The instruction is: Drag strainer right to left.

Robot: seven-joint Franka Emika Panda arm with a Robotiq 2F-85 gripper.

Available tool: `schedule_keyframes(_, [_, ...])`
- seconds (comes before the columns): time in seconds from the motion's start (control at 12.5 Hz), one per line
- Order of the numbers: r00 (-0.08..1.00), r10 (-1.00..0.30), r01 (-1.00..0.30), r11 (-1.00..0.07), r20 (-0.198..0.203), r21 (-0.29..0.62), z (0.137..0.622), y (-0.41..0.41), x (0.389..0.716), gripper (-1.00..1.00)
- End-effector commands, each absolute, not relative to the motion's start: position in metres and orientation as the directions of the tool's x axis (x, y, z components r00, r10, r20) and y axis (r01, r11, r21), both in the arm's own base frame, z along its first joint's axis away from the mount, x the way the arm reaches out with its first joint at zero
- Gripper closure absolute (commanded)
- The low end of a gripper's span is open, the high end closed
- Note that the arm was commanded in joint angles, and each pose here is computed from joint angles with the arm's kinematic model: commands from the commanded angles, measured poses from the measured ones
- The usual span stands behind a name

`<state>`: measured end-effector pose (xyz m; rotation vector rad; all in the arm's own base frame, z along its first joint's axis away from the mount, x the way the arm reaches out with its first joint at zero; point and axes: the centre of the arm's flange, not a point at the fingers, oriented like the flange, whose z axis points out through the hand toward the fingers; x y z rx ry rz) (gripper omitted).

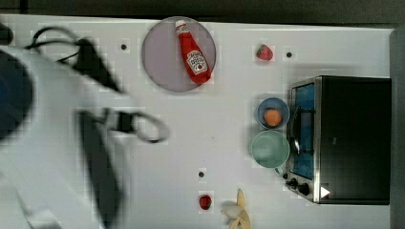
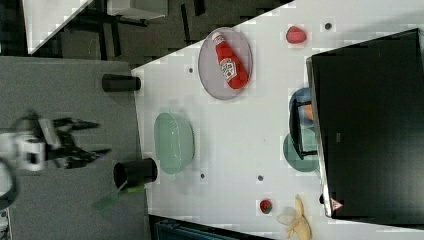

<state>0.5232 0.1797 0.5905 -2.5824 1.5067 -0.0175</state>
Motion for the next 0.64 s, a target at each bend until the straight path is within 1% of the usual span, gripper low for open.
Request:
schedule_keyframes(0.08, [0.618, -0.786, -0.786, -0.618, 0.012, -0.008, 0.584, 0.027, 0.526, -1.00])
schedule_keyframes(0.16, [0.635, -0.772, -0.772, -0.635, 0.025, 0.008, 0.593, -0.004, 0.518, -1.00])
schedule_keyframes(0.4, [0.579, -0.815, -0.815, -0.579, 0.005, -0.026, 0.611, -0.065, 0.501, -1.00])
schedule_keyframes(0.48, [0.565, -0.825, -0.825, -0.564, -0.005, -0.027, 0.611, -0.078, 0.496, -1.00])
schedule_keyframes(0.64, [0.561, -0.827, -0.827, -0.561, -0.009, -0.030, 0.611, -0.086, 0.495, -1.00])
